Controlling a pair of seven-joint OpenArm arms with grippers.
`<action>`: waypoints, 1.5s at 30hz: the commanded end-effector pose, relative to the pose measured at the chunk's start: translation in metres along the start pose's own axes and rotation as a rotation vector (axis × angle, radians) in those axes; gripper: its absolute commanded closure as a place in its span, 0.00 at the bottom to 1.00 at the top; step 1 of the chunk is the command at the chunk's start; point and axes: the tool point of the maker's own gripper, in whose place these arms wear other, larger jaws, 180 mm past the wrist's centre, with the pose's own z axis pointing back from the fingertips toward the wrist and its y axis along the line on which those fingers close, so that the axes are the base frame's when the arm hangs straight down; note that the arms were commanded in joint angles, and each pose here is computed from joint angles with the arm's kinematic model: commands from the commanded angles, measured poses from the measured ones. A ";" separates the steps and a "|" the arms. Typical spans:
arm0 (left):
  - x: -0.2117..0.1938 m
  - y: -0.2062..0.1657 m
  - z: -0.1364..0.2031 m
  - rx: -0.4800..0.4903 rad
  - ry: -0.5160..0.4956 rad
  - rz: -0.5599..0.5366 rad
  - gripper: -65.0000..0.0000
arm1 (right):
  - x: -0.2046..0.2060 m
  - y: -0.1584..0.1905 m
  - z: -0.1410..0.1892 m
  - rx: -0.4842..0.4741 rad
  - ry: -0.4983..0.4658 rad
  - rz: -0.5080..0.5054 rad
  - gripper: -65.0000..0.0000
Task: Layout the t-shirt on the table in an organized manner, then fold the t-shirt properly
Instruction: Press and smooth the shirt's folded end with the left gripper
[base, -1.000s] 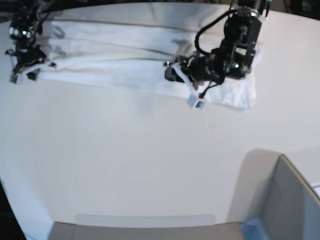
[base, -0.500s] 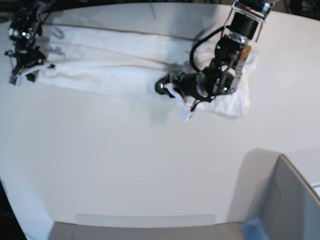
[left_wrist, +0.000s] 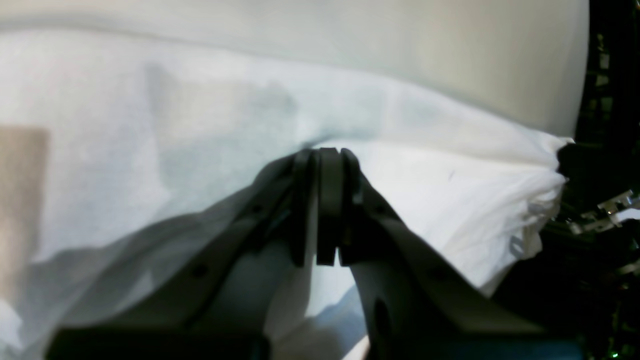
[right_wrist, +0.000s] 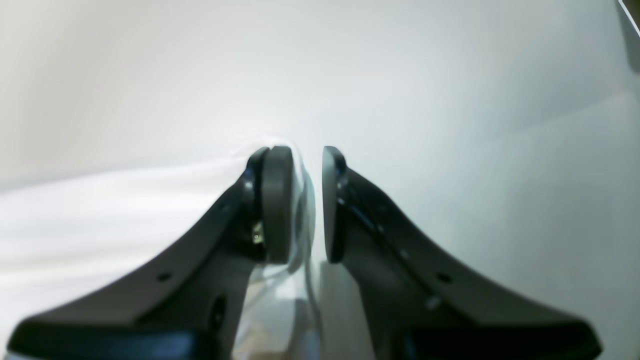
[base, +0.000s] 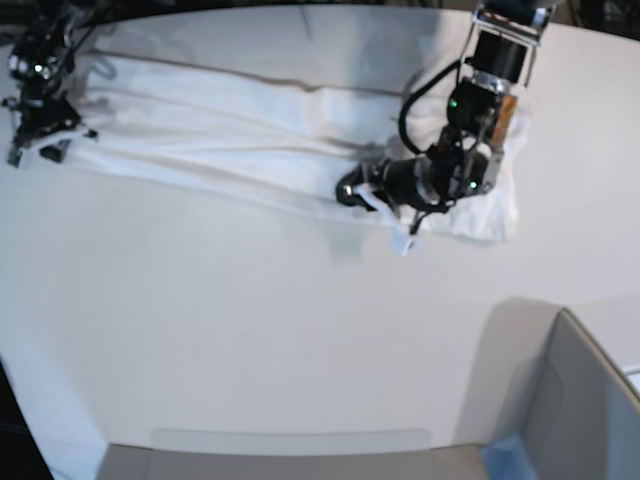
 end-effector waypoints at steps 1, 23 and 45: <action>-0.003 0.051 0.008 0.213 0.011 -0.011 0.92 | 0.011 -0.010 -0.001 -0.025 -0.032 0.009 0.82; 0.031 0.074 0.033 0.231 -0.104 0.091 0.92 | 0.051 0.027 0.002 0.066 -0.137 0.052 0.81; 0.098 0.055 0.096 0.178 -0.277 0.085 0.92 | 0.116 0.083 0.034 0.186 -0.329 0.141 0.54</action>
